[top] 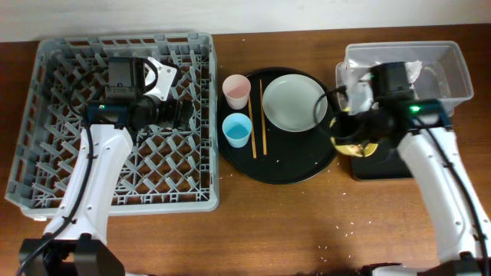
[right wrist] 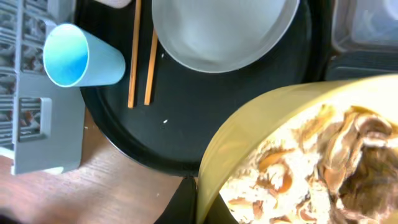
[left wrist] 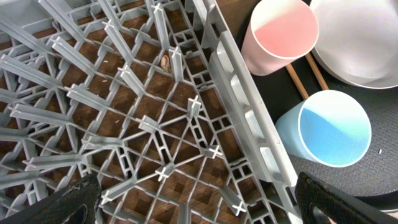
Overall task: Sort waste into correct bins and load items into the dishwasher rack
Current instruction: 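Tip yellow bowl over black tray with right gripper to dump scraps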
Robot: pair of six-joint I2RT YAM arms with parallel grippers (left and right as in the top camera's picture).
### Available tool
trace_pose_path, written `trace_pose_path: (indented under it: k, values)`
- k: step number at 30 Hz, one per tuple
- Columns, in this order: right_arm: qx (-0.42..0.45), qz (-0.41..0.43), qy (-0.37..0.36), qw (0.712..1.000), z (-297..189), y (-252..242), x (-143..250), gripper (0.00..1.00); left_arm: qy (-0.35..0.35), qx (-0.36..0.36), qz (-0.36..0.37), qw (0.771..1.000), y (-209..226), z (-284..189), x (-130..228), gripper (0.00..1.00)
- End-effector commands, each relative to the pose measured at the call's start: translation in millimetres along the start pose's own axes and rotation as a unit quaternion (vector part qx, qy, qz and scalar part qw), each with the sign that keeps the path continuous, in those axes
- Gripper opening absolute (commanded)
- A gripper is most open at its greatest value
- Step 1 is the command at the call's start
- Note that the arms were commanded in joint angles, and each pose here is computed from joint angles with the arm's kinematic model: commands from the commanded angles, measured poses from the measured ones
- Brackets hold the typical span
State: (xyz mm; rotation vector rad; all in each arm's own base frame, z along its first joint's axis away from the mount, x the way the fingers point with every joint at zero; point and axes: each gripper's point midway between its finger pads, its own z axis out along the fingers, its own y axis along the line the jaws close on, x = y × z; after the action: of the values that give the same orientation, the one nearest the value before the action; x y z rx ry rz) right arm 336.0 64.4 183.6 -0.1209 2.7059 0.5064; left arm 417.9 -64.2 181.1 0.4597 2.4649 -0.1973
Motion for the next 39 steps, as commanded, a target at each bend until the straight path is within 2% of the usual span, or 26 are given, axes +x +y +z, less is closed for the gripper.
trace_pose_path:
  k: [1,5,9,14,18,25,35,39]
  values:
    - [-0.077,-0.019,-0.016,0.997,4,-7,3,0.04,-0.007,0.005,-0.003,1.0,-3,-2,-7,0.99]
    - [-0.164,-0.012,-0.076,0.984,5,-28,2,0.04,-0.007,0.005,-0.003,1.0,-3,-2,-7,0.99]
    - [-0.206,0.017,-0.129,0.97,6,-51,2,0.04,-0.007,0.005,-0.003,1.0,-3,-2,-7,0.99]
    - [-0.286,0.038,-0.211,0.934,-4,-74,-3,0.04,-0.007,0.005,-0.003,1.0,-3,-2,-7,0.99]
    - [-0.349,0.046,-0.247,0.903,-12,-83,-7,0.04,-0.007,0.005,-0.003,1.0,-3,-2,-7,0.99]
    - [-0.407,0.113,-0.253,0.87,-7,-104,0,0.04,-0.007,0.005,-0.003,1.0,-3,-2,-7,0.99]
    - [-0.417,0.24,-0.254,0.839,-28,-142,7,0.04,-0.007,0.005,-0.003,1.0,-3,-2,-7,0.99]
    - [-0.415,0.246,-0.256,0.837,-30,-145,7,0.04,-0.007,0.005,-0.003,1.0,-3,-2,-7,0.99]
